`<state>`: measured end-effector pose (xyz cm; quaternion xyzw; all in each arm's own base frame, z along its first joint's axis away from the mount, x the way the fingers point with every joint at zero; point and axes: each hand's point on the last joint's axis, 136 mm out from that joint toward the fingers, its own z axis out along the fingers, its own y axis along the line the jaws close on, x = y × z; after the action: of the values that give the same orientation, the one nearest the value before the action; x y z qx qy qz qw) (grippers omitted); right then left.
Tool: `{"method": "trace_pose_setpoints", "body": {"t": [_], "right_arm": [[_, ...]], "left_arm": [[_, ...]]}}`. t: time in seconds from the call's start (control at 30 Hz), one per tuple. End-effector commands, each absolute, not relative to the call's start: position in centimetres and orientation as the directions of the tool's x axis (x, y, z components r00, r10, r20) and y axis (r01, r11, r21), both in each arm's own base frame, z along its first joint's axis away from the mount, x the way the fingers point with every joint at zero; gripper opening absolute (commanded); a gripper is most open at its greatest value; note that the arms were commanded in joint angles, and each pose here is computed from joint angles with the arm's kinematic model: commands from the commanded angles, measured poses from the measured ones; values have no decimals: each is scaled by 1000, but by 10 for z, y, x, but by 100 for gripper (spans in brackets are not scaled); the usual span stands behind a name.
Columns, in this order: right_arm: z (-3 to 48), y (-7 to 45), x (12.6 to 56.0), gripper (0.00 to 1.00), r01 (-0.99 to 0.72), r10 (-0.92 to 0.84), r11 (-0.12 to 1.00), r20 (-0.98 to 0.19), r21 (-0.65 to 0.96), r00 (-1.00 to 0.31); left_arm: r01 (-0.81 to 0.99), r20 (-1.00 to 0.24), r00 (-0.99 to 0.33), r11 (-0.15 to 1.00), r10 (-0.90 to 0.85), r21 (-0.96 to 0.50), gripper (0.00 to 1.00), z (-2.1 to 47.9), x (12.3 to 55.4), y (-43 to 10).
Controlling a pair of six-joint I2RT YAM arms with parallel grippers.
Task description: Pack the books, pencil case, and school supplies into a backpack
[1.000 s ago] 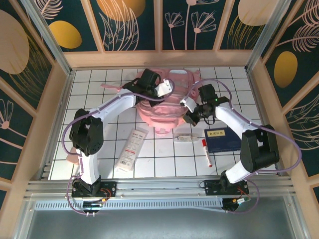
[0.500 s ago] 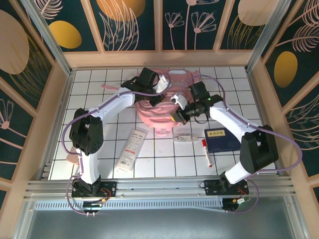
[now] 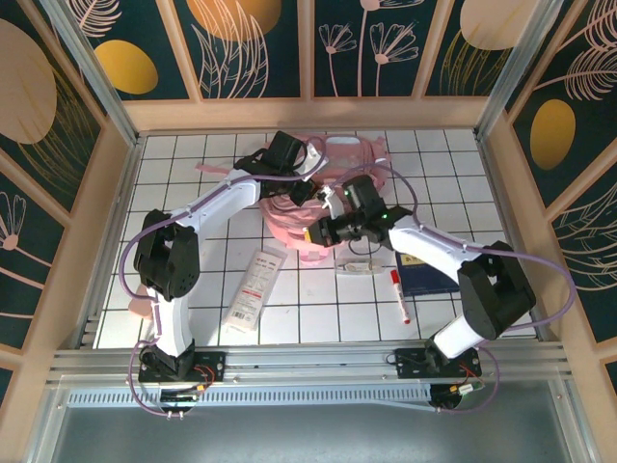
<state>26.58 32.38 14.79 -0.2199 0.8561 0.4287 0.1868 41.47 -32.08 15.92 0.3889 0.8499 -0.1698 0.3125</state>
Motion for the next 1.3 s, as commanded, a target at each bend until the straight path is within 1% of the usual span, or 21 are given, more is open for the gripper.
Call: {"method": "trace_pose_setpoints", "body": {"t": [0.0, 0.1, 0.17, 0.33, 0.4, 0.57, 0.63, 0.67, 0.8, 0.9, 0.97, 1.03, 1.13, 1.27], "right_arm": [[187, 353, 272, 0, -463, 4, 489, -532, 739, -846], [184, 360, 273, 0, -442, 55, 524, -547, 728, -835], [176, 356, 280, 0, -434, 68, 575, -569, 694, -820], [159, 333, 294, 0, -469, -9, 677, -630, 568, -776], [158, 315, 301, 0, -475, -34, 713, -651, 516, -758], [160, 274, 309, 0, -523, -105, 716, -669, 463, -736], [162, 264, 310, 0, -553, -143, 714, -684, 429, -715], [163, 250, 319, 0, -548, -140, 726, -692, 414, -708], [168, 235, 332, 0, -598, -184, 709, -721, 374, -669], [160, 238, 340, 0, -646, -265, 694, -723, 316, -638], [155, 241, 347, 0, -650, -277, 696, -721, 305, -635], [152, 245, 353, 0, -653, -277, 694, -725, 304, -631], [145, 257, 355, 0, -663, -291, 687, -723, 298, -627], [134, 273, 352, 0, -680, -373, 703, -706, 209, -602]], "left_arm": [[720, -755, -528, 676, 389, -156, 0, 186, 427, -343], [700, -760, -540, 695, 363, -166, 0, 187, 428, -341], [682, -760, -544, 714, 354, -155, 0, 189, 429, -336], [635, -760, -548, 765, 349, -106, 0, 207, 437, -324], [578, -759, -572, 810, 313, -101, 0, 219, 443, -315], [462, -804, -560, 881, 201, -101, 0, 252, 449, -295], [427, -811, -565, 894, 148, -134, 0, 261, 448, -292], [398, -808, -579, 903, 113, -159, 0, 263, 448, -289], [296, -763, -646, 919, -7, -259, 0, 255, 445, -285], [239, -746, -658, 912, -100, -333, 0, 252, 445, -285], [225, -753, -640, 899, -154, -375, 0, 256, 448, -286], [171, -748, -621, 892, -233, -419, 0, 260, 452, -281], [100, -744, -594, 889, -307, -447, 0, 265, 460, -275], [18, -730, -583, 893, -356, -450, 0, 264, 472, -270]]}}
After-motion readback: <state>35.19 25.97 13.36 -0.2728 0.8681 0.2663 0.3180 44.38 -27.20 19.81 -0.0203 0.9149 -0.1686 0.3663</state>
